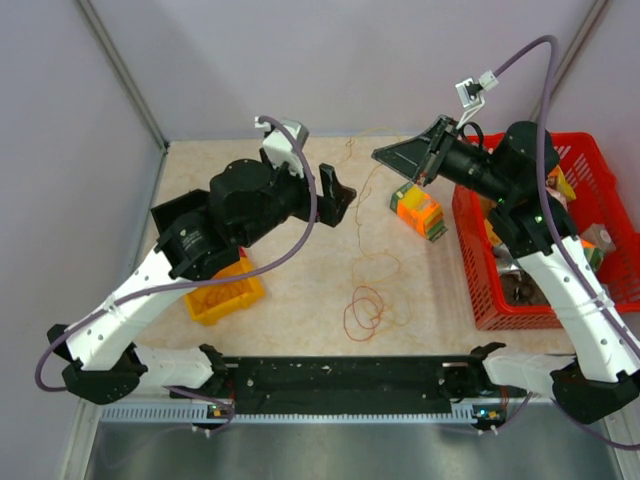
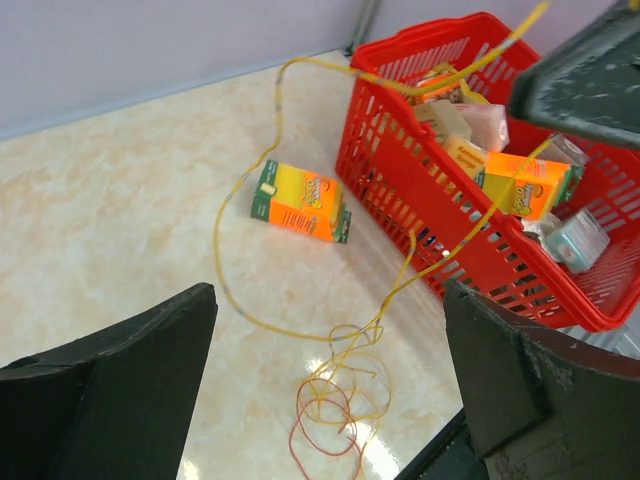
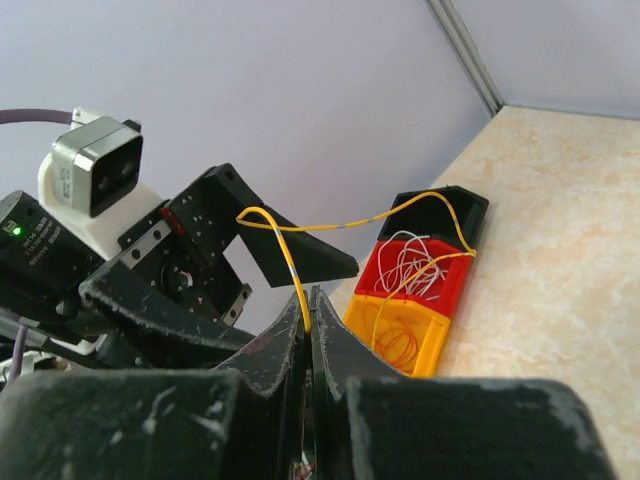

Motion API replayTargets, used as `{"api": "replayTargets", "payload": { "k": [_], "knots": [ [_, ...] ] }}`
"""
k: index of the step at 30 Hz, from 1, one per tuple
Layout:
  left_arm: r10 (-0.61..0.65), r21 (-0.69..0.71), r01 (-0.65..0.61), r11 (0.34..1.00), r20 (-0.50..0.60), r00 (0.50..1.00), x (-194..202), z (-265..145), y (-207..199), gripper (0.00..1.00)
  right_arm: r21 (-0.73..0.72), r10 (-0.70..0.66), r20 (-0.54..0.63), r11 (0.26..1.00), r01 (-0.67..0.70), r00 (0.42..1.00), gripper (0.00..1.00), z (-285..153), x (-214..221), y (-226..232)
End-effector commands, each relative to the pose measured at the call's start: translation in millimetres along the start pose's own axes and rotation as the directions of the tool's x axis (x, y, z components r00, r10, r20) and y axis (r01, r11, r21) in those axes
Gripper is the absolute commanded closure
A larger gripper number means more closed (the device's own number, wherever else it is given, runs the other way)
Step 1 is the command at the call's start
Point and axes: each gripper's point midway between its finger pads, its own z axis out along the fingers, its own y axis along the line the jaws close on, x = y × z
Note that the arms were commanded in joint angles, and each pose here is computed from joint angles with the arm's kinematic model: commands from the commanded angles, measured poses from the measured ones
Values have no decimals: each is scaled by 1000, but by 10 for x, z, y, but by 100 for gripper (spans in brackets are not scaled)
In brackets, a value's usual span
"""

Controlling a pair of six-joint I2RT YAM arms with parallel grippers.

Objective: Untangle the cables

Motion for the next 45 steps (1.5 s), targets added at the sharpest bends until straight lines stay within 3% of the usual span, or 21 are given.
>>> {"api": "replayTargets", "payload": {
  "k": [1, 5, 12, 18, 20, 24, 25, 29, 33, 36, 38, 41, 45],
  "knots": [
    [-133, -118, 128, 985, -30, 991, 23, -148, 199, 1, -46, -44, 47, 998, 46, 998, 100, -76, -127, 171],
    [-228, 71, 244, 967, -176, 957, 160, 9, -130, 2, -49, -49, 51, 997, 51, 998, 100, -88, -140, 192],
    [-255, 152, 302, 941, -264, 930, 266, 244, -359, 2, -42, -48, 54, 998, 51, 997, 100, -116, -124, 182],
    [-264, 94, 279, 956, -148, 953, 149, 67, -181, 2, -15, -61, 57, 998, 62, 996, 100, -156, -105, 141],
    [-258, 115, 280, 953, -172, 951, 166, 80, -232, 2, -16, -56, 55, 998, 57, 997, 100, -150, -99, 137],
    [-242, 157, 274, 949, -196, 950, 179, 102, -318, 21, -21, -56, 54, 998, 57, 997, 100, -141, -99, 140],
    [-228, 167, 258, 952, -180, 957, 132, 76, -321, 21, -18, -55, 55, 998, 56, 997, 100, -150, -100, 141],
    [-147, 126, 158, 979, -88, 985, -65, -93, -171, 2, -16, -62, 62, 998, 63, 996, 100, -178, -110, 160],
    [-60, 50, 63, 997, -71, 996, -172, -192, 2, 2, -17, -60, 60, 998, 61, 996, 100, -182, -103, 161],
    [4, 15, -2, 1000, -132, 991, -85, -108, 98, 2, -18, -62, 61, 998, 63, 996, 100, -180, -110, 165],
    [43, 66, -32, 997, -179, 983, 7, -22, 71, 2, -20, -69, 67, 997, 70, 995, 100, -193, -130, 188],
    [-13, 128, 43, 991, -226, 974, 106, 60, 150, 2, -17, -68, 65, 997, 69, 996, 100, -195, -120, 177],
    [-137, 98, 161, 982, -215, 967, 123, 80, 379, 2, -6, -74, 66, 997, 75, 995, 100, -215, -109, 159]
  ]
}}
